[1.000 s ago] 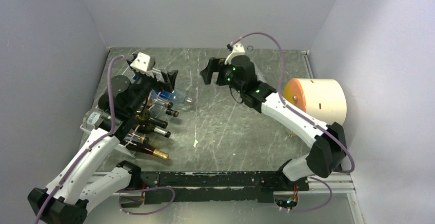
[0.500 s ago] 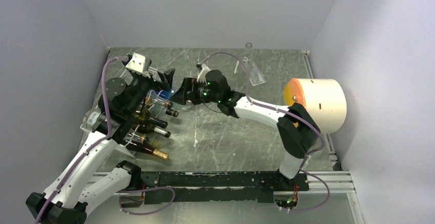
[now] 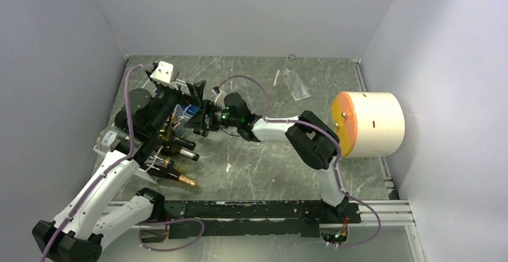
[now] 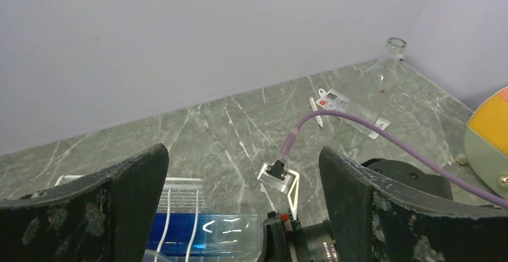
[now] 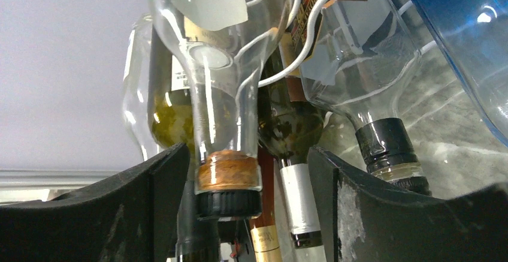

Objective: Take the wine bottle off the wine rack

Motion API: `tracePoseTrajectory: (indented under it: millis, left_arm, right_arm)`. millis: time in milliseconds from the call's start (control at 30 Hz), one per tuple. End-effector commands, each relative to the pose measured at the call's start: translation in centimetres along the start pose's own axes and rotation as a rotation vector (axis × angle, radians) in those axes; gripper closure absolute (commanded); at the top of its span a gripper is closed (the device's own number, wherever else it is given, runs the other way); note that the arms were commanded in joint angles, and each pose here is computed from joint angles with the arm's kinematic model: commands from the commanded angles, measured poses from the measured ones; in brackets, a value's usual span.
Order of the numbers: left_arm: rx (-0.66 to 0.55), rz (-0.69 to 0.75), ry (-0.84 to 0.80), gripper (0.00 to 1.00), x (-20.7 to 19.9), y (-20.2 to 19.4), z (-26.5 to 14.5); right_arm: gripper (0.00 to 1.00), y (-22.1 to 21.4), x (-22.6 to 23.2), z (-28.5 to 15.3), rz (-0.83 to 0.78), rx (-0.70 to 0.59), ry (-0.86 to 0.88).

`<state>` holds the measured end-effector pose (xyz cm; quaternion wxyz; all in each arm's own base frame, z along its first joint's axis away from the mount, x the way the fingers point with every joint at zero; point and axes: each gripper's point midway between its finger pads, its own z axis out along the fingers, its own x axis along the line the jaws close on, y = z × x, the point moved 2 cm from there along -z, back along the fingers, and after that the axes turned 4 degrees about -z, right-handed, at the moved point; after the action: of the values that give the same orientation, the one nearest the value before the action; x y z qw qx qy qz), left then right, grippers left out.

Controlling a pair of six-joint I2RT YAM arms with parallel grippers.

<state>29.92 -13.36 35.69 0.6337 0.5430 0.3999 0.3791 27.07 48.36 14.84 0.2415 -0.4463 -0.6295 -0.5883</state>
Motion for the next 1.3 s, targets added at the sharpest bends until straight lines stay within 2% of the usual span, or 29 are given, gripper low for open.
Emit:
tracePoseTrajectory:
  millis: [0,233,400,533,700,867,1267]
  left_arm:
    - [-0.028,-0.005,-0.006,0.01,0.0,0.6,0.1]
    - [-0.026,-0.005,-0.008,0.01,0.0,0.5,0.1]
    - [-0.024,-0.007,-0.013,0.01,-0.1,0.6,0.1]
    - [-0.027,-0.005,-0.009,0.01,0.0,0.7,0.1]
    - [-0.024,-0.006,-0.012,0.01,-0.1,0.5,0.1]
    - [-0.025,-0.007,-0.012,0.01,-0.1,0.6,0.1]
    - [-0.024,-0.008,-0.009,0.01,0.0,0.6,0.1]
  right_arm:
    - [0.28,1.4,1.8,1.1,0.005,-0.066,0.087]
    - [0.40,1.8,1.5,2.2,0.033,-0.081,0.111]
    - [0.54,1.7,1.7,3.0,0.060,-0.071,0.134]
    - [0.54,1.8,2.0,3.3,0.060,-0.065,0.140]
    - [0.50,1.6,2.0,3.3,0.063,-0.058,0.149]
    - [0.53,1.6,1.8,3.4,0.064,-0.060,0.147]
    - [0.89,3.5,4.4,0.8,0.037,-0.098,0.158]
